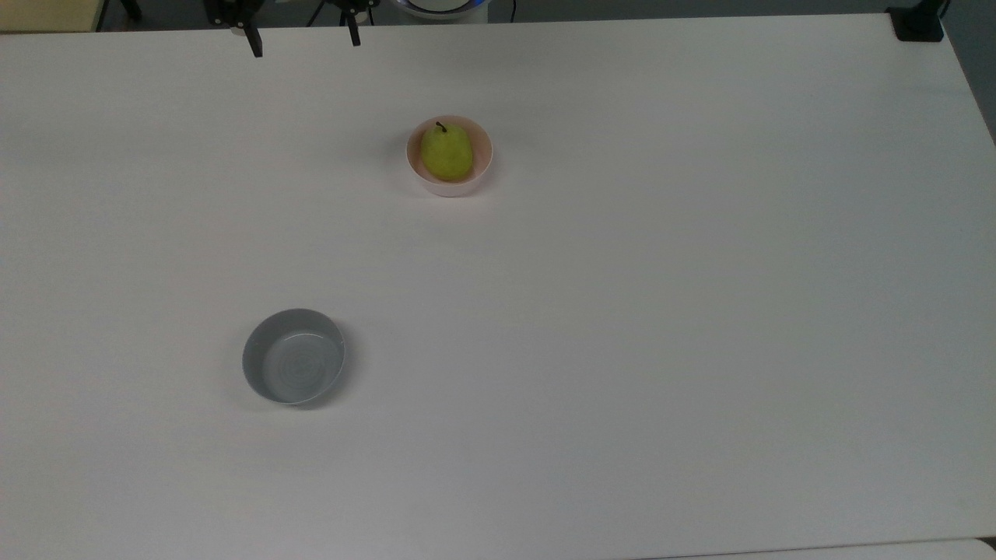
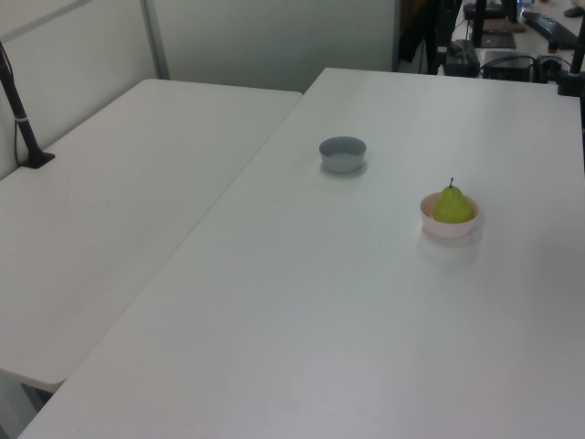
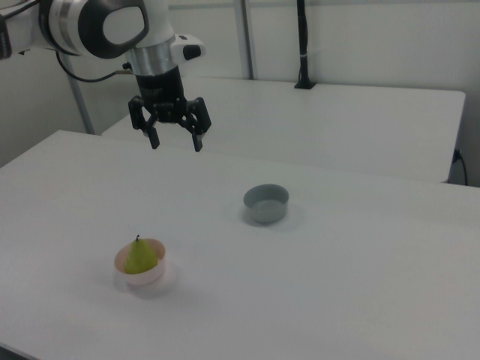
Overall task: Pick up a pear from the bowl
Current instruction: 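Move the open gripper over the green pear in the pink bowl, then lower the gripper around the pear and close on it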
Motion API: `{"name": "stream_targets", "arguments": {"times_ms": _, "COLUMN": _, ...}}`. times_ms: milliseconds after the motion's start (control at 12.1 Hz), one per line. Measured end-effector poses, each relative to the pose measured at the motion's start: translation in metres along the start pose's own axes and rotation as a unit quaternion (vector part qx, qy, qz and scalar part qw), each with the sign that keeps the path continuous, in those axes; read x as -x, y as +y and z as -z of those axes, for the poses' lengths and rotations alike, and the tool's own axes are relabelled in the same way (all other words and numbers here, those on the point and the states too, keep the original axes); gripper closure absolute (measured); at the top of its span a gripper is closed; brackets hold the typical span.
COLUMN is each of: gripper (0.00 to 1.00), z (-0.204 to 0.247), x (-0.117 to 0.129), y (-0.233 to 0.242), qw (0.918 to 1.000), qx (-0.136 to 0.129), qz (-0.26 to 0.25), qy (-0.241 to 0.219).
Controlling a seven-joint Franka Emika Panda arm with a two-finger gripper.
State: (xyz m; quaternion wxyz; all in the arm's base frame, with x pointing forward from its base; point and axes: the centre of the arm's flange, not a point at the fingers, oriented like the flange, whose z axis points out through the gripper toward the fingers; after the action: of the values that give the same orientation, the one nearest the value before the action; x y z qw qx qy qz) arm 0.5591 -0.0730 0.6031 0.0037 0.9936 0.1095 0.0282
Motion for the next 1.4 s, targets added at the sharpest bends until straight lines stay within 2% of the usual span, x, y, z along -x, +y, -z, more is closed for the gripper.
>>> {"name": "stream_targets", "arguments": {"times_ms": 165, "gripper": 0.0, "z": -0.009, "x": 0.004, "y": 0.0, "qw": 0.9958, "qx": 0.001, "qz": 0.088, "qy": -0.027}}
{"name": "stream_targets", "arguments": {"times_ms": 330, "gripper": 0.0, "z": -0.016, "x": 0.008, "y": -0.006, "qw": 0.987, "qx": -0.007, "qz": 0.151, "qy": -0.055}}
{"name": "stream_targets", "arguments": {"times_ms": 413, "gripper": 0.0, "z": -0.027, "x": 0.006, "y": -0.025, "qw": 0.9798, "qx": -0.002, "qz": 0.184, "qy": -0.078}}
{"name": "stream_targets", "arguments": {"times_ms": 578, "gripper": 0.0, "z": -0.048, "x": 0.005, "y": -0.049, "qw": 0.9731, "qx": -0.008, "qz": 0.207, "qy": -0.101}}
{"name": "stream_targets", "arguments": {"times_ms": 743, "gripper": 0.0, "z": -0.065, "x": 0.01, "y": -0.061, "qw": 0.9706, "qx": -0.031, "qz": 0.211, "qy": -0.111}}
{"name": "stream_targets", "arguments": {"times_ms": 990, "gripper": 0.0, "z": -0.079, "x": 0.02, "y": -0.074, "qw": 0.9781, "qx": -0.063, "qz": 0.171, "qy": -0.1}}
{"name": "stream_targets", "arguments": {"times_ms": 1403, "gripper": 0.0, "z": -0.154, "x": 0.029, "y": -0.112, "qw": 0.99, "qx": -0.052, "qz": 0.107, "qy": -0.076}}
